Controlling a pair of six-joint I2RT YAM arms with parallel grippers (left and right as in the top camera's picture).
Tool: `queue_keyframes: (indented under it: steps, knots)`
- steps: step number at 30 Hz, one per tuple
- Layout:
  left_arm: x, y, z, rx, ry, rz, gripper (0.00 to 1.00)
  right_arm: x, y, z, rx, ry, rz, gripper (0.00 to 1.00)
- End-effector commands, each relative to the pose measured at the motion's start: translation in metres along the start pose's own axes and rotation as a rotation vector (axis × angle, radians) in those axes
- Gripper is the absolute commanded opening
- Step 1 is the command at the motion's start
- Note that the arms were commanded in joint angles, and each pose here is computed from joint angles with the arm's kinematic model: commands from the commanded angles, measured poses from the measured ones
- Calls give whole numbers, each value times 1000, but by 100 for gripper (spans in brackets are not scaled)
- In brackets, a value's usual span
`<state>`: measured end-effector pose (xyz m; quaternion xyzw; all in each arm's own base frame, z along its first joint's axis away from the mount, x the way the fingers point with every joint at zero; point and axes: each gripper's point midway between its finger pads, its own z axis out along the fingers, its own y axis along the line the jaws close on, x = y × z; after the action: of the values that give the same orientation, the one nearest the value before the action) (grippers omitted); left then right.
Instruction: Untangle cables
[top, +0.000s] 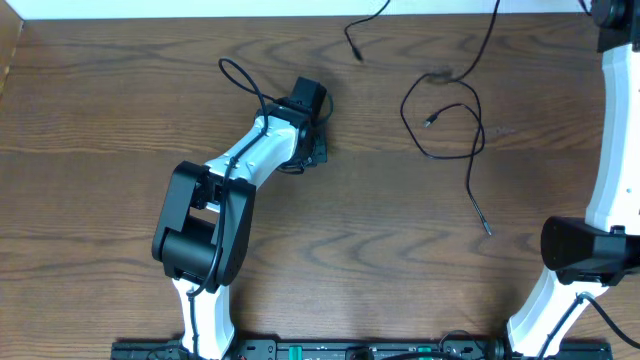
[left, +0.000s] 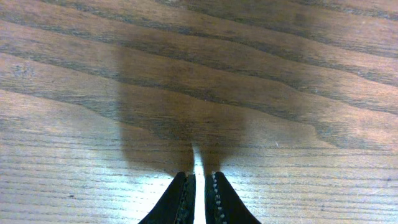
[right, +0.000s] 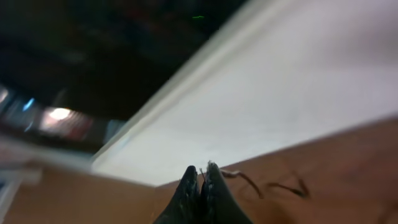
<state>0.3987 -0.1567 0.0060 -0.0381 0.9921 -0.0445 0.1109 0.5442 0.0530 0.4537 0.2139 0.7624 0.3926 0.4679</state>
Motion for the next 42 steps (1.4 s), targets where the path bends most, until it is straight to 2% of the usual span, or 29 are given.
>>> queue_keyframes:
  steps: [1, 7, 12, 17, 22, 31, 36, 42]
  knots:
    - [1, 2, -5, -4, -7, 12, 13, -21, -6, -10, 89, -128, -13, 1]
    - [1, 2, -5, -3, -9, 12, 13, -46, -21, -23, 125, -199, -35, 1]
    - [1, 2, -5, -3, -8, 12, 13, -79, -16, -57, 99, -289, -50, 1]
    - [1, 2, -5, -3, -9, 12, 13, -116, 7, -118, 29, -407, -100, 1]
    - [1, 2, -5, -3, -8, 12, 13, -148, -1, -190, 91, -547, -105, 1]
    - [1, 2, -5, -2, -8, 12, 13, -172, -107, -279, 462, -676, 42, 1]
    - [1, 2, -5, -1, -9, 11, 13, -174, -185, -328, 786, -733, 104, 1]
    - [0, 0, -5, 5, -12, 11, 13, -180, -240, -338, 962, -720, 114, 1]
